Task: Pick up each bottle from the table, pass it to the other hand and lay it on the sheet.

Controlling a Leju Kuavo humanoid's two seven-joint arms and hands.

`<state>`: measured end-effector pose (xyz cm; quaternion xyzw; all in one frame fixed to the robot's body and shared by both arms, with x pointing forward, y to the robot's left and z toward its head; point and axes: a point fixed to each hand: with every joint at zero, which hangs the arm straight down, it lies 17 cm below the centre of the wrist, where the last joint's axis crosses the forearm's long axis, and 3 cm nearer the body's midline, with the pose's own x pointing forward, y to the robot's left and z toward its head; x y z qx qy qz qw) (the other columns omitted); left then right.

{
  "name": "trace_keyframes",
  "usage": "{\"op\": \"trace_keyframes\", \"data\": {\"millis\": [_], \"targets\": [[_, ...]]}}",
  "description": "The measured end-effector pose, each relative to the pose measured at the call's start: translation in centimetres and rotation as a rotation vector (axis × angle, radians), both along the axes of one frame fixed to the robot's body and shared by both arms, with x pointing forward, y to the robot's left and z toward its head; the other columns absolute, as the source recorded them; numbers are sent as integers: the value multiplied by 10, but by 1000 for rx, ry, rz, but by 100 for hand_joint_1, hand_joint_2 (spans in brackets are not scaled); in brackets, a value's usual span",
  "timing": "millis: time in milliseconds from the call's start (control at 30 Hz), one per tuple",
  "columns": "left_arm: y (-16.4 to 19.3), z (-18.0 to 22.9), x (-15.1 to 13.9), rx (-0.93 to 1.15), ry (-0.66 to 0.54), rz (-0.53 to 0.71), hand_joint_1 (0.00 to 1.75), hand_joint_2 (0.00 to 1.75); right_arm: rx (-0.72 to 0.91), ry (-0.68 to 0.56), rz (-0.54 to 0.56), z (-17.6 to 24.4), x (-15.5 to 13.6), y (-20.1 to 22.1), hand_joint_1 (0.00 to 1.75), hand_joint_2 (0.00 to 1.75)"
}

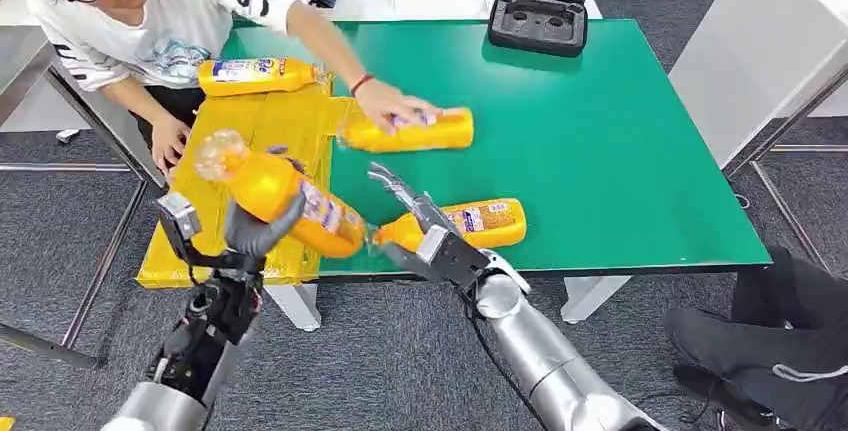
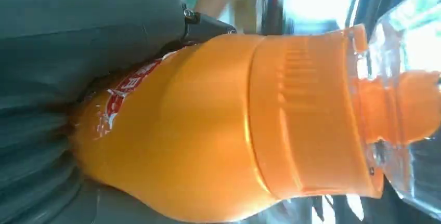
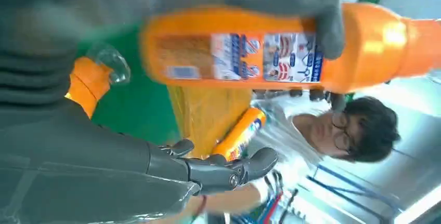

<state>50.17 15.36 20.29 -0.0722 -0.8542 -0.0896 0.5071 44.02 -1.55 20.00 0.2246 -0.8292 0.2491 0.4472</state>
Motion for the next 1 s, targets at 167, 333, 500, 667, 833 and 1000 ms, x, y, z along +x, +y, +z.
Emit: {"op": "trace_keyframes", "data": {"millis": [167,333,500,667,833,1000], "targets": [[50,18,28,377,-129,302,175,175,9,-25,-25,6,-1,-8,0,0],[75,34,55,671,-207,431,175,175,-13,-27,-59,-1,-4,-16,0,175],[78,29,76,839,-185,418,175,175,-19,-17,-90,-7,-6,-26,0,175],[77,0,91,1030,-105,350,175,175,-35,-18,-116,-11,-5,-35,0,175],[79,-26,99,1177,-31,287,175,175,-52,-24,-126,-10,-3,-38,0,175],[76,-46,99,1254,15,226,175,175,-67,-26,-130,-11,-2,-40,0,175]]}}
